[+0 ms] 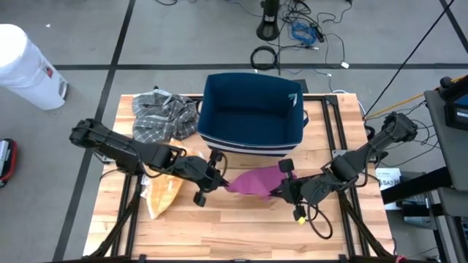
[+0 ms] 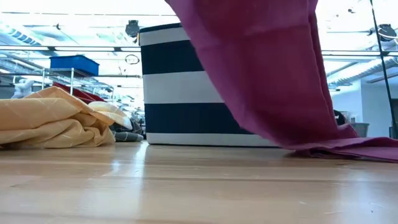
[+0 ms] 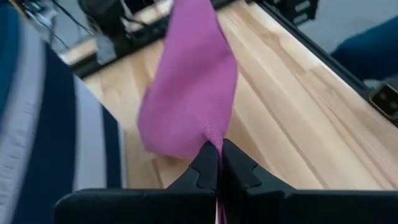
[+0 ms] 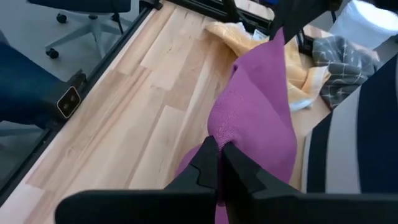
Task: Fold towel
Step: Fold the purple towel
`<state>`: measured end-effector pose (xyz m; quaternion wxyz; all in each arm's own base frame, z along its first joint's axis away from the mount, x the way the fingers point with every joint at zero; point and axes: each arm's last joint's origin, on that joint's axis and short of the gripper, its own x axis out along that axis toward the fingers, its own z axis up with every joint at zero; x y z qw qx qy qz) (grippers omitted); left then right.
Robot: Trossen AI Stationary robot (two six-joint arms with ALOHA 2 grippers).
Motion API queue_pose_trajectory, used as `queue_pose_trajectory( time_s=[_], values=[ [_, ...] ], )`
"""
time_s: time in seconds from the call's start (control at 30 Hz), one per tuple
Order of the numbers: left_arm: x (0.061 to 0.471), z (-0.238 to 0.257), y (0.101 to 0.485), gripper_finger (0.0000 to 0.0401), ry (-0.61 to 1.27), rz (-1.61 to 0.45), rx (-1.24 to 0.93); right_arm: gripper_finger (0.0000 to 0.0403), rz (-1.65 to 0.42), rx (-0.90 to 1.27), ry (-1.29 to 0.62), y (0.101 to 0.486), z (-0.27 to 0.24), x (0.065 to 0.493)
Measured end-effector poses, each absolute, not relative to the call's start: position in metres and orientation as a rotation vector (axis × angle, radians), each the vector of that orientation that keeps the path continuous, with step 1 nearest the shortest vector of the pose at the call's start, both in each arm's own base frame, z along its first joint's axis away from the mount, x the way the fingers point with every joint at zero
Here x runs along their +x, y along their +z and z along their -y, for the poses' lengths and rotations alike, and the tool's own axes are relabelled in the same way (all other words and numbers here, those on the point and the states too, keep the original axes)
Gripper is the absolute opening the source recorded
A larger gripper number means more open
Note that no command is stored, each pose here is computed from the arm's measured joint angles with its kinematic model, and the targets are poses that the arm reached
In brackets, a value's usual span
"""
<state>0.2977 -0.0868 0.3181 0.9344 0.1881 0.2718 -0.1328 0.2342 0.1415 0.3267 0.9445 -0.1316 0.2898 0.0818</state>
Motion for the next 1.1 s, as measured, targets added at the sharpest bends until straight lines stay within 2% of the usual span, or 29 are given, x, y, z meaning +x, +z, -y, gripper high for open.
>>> queue_pose_trajectory(
  time_s=[0.27, 0.57, 0.9, 1.1],
  values=[
    [0.296, 0.094, 0.365, 0.0002, -0.224, -0.438, 0.488, 0.0, -0.559, -0.313, 0.167, 0.356, -0.14, 0.232],
    [0.275, 0.102, 0.428, 0.0002, -0.174, -0.371, 0.575, 0.0, -0.486, -0.392, 0.178, 0.408, -0.138, 0.219],
    [0.256, 0.114, 0.466, 0.0001, -0.177, -0.279, 0.632, 0.0001, -0.361, -0.438, 0.22, 0.46, -0.133, 0.201],
    [0.251, 0.115, 0.477, 0.0001, -0.156, -0.248, 0.658, 0.0001, -0.319, -0.454, 0.231, 0.476, -0.129, 0.195]
  ],
)
